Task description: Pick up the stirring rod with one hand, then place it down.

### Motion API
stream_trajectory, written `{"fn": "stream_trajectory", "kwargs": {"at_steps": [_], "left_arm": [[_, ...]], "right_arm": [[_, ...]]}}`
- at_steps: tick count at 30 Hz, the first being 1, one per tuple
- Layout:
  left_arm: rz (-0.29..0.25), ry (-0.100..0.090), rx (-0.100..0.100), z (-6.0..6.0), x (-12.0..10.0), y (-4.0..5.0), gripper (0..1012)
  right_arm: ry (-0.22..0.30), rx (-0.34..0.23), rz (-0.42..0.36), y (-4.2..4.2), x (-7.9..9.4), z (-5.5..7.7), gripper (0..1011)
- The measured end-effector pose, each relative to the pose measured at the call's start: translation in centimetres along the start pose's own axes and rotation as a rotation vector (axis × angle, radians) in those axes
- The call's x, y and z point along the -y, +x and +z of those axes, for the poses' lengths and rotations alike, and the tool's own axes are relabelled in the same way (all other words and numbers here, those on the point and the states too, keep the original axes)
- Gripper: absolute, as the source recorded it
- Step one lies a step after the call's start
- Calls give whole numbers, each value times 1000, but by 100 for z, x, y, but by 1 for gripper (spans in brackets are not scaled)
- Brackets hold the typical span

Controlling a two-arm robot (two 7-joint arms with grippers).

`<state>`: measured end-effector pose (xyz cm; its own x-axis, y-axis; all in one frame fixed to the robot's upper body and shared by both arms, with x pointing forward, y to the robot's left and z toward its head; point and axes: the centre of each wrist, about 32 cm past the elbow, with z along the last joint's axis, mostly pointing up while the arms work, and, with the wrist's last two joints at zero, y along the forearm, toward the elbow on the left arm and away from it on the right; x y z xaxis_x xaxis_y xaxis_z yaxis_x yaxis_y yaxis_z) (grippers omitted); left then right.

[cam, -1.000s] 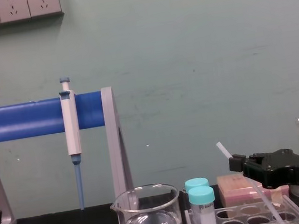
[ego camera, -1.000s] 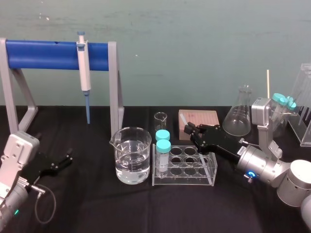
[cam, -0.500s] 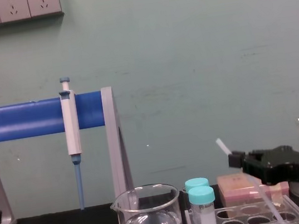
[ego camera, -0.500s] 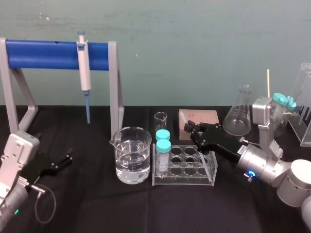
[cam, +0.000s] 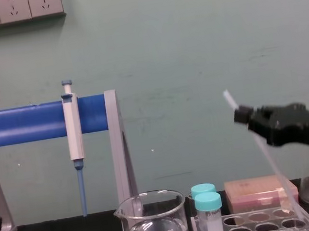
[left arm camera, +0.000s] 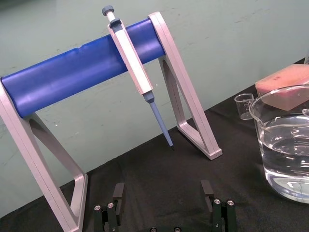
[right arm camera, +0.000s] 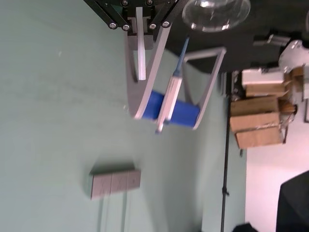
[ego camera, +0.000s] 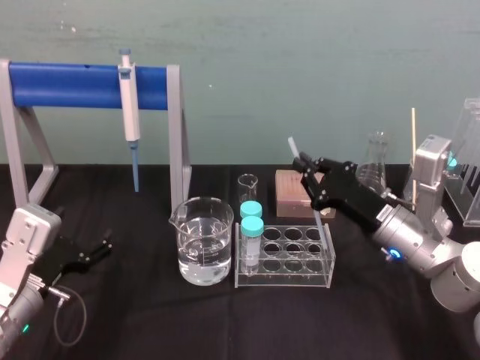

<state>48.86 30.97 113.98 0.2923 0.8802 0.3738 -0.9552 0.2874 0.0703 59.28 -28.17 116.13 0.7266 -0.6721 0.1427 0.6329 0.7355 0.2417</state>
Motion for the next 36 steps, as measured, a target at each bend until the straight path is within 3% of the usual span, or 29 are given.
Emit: {"fn": "stream_trajectory", "kwargs": {"at_steps": [9, 15, 23, 36], "left_arm": [[0, 0, 0, 0, 0, 0, 1000], [0, 0, 0, 0, 0, 0, 1000], [0, 0, 0, 0, 0, 0, 1000], [0, 0, 0, 0, 0, 0, 1000]], "right_arm": [[143, 153, -69, -73, 14, 132, 64], [206, 220, -104, -130, 59, 103, 64], [252, 230, -159, -217, 159, 0, 64], [248, 209, -231, -364, 341, -126, 64]]}}
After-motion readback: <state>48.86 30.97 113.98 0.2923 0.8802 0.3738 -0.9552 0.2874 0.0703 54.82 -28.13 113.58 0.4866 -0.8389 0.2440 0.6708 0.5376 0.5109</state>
